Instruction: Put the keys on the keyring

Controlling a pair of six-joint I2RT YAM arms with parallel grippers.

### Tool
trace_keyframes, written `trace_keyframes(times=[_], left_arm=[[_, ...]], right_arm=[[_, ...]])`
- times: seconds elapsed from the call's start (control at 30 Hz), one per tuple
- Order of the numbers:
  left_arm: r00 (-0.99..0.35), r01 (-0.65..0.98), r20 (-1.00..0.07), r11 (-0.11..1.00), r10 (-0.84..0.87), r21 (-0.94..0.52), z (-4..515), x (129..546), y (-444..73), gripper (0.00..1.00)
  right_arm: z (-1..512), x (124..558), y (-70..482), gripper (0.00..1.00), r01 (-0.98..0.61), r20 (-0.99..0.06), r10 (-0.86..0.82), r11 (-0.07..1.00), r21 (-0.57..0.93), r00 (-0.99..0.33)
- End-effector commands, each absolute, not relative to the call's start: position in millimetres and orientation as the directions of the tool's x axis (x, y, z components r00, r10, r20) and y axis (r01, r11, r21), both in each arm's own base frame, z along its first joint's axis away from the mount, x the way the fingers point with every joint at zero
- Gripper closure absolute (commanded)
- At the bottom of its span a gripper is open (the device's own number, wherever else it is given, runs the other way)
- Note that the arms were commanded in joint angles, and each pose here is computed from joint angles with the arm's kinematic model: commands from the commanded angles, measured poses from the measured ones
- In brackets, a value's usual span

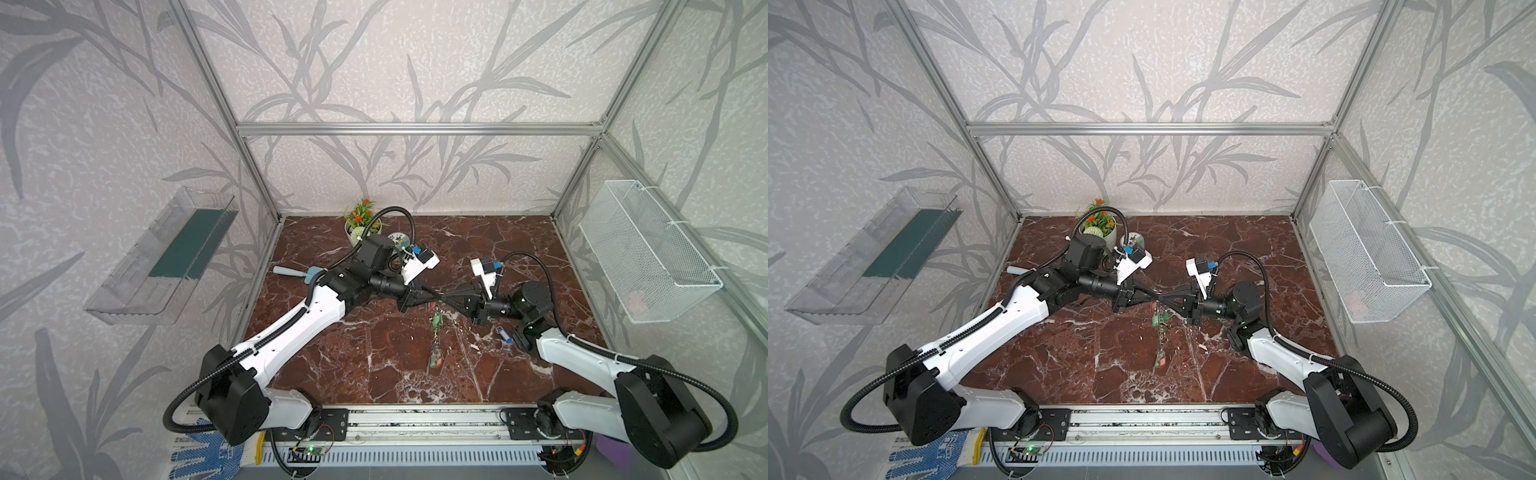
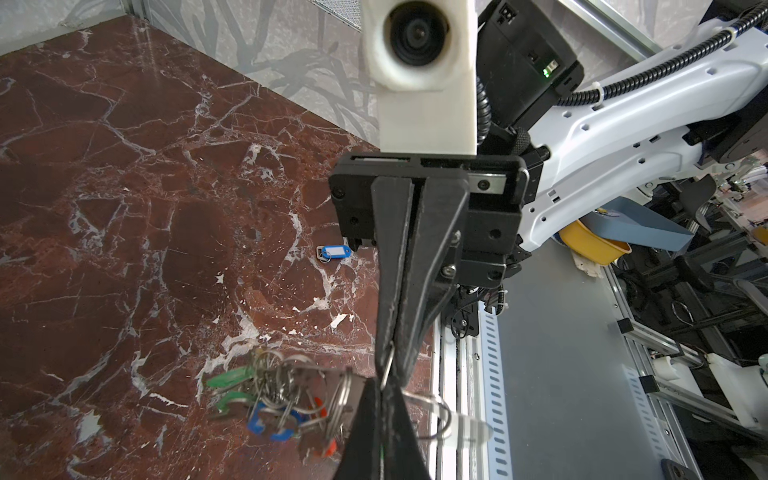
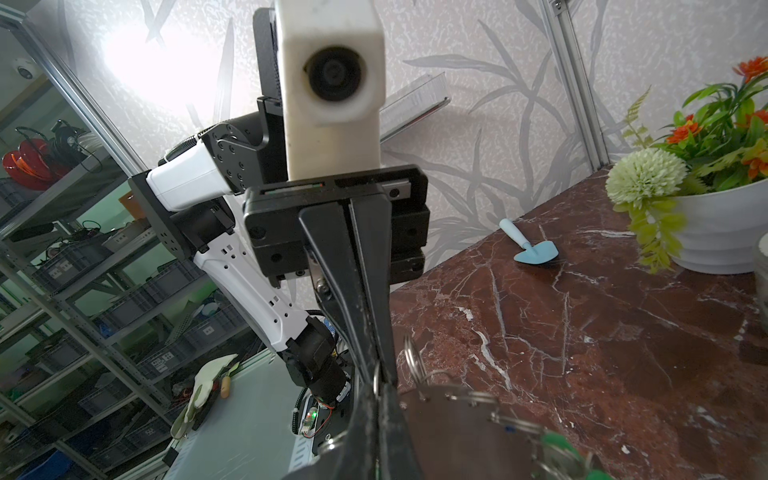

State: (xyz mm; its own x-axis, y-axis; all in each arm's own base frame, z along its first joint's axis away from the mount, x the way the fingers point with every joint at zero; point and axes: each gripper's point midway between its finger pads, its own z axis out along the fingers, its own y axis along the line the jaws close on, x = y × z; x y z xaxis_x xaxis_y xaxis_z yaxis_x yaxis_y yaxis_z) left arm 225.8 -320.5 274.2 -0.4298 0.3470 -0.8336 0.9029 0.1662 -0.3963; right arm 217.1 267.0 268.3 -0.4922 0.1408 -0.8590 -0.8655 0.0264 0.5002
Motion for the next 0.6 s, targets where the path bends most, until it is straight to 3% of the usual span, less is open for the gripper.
trace_keyframes(times=[0.0, 0.23, 0.57], left_arm=[[-0.356, 0.934, -0.898, 0.127, 0.259, -0.333, 301, 229, -324, 1.0], [-0.433, 0.901, -0.875, 0.118, 0.218, -0.417, 293, 225, -326, 1.0], [-0.478, 0.878, -0.864, 0.109, 0.159, -0.466, 284, 220, -328, 0.92]], right_arm=[[271, 215, 271, 1.0, -0.865, -0.858, 0.132, 0.004, 0.501, -0.496], [274, 215, 269, 1.0, -0.869, -0.861, 0.143, 0.015, 0.495, -0.488], [274, 216, 269, 1.0, -0.869, -0.862, 0.149, 0.027, 0.494, -0.485]])
